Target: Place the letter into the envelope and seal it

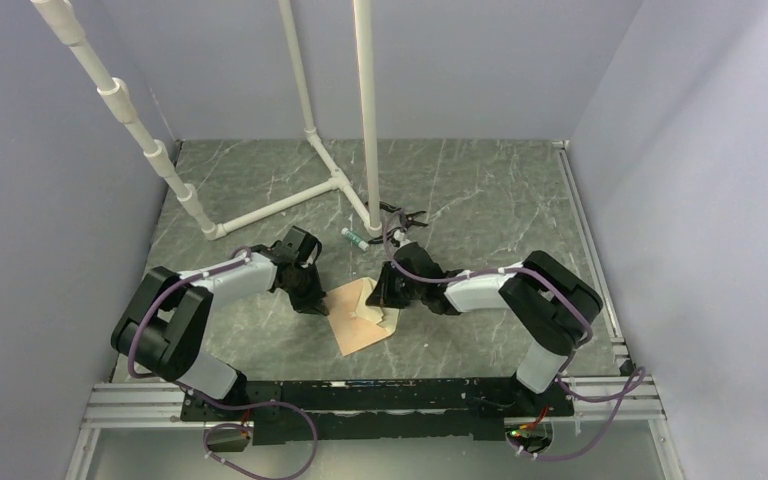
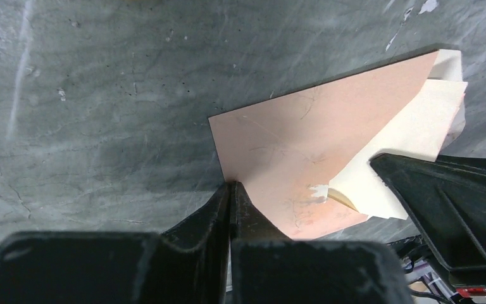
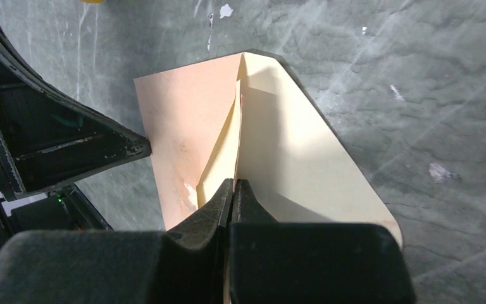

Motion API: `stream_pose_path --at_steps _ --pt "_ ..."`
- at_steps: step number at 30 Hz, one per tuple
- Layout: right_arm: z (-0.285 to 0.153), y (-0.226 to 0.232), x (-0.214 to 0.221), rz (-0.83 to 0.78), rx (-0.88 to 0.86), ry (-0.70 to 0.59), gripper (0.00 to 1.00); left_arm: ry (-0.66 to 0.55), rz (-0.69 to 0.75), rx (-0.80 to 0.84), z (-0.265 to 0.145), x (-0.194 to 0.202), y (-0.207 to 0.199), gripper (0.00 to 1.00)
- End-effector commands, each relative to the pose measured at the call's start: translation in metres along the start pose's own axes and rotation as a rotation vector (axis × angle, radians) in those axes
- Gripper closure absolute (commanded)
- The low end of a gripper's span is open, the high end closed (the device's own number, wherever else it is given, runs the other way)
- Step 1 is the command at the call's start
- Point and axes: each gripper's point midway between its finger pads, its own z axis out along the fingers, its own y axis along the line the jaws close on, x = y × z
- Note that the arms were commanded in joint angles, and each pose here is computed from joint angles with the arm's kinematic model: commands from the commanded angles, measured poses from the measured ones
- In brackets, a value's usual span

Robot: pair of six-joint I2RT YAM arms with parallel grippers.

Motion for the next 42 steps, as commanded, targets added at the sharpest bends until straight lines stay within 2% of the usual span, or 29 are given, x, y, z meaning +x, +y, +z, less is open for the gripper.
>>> stream_pose_path --at_steps 1,6,9,15,17,19,24,27,34,42 --pt "0.007 0.026 -0.006 -0.014 -0.086 -0.011 1.00 0.028 -0.008 -0.055 0.008 0.013 0.016 0.92" --pt "0.010 0.034 -0.006 -0.014 -0.095 -0.020 1.00 0.019 -0.016 -0.026 0.004 0.012 0.010 0.90" --pt "0.006 0.026 -0.010 -0.002 -0.043 -0.042 1.00 0.003 -0.033 -0.057 0.001 0.009 0.013 0.88" --pt "-0.021 0.013 -0.019 -0.069 0.078 -0.078 0.55 -0.059 -0.052 -0.130 -0.007 0.004 0.029 0.87" --pt "-0.027 0.010 -0.022 -0.088 0.117 -0.080 0.46 -0.063 -0.055 -0.125 -0.008 0.004 0.028 0.86" --pt "-0.032 0.008 -0.023 -0.100 0.137 -0.076 0.42 -0.063 -0.056 -0.119 -0.008 0.003 0.026 0.85" --pt "-0.028 0.010 -0.023 -0.124 0.152 -0.043 0.41 -0.066 -0.077 -0.083 -0.011 0.002 0.018 0.73" --pt "-0.023 0.013 -0.022 -0.125 0.147 -0.022 0.45 -0.060 -0.087 -0.052 -0.010 0.003 0.013 0.70" --pt "-0.010 0.015 -0.013 -0.102 0.126 0.036 0.46 0.005 -0.090 0.053 -0.003 0.012 -0.006 0.77" --pt "-0.004 0.030 -0.001 -0.112 0.022 0.095 0.42 0.074 -0.070 0.093 0.008 0.016 -0.017 0.82"
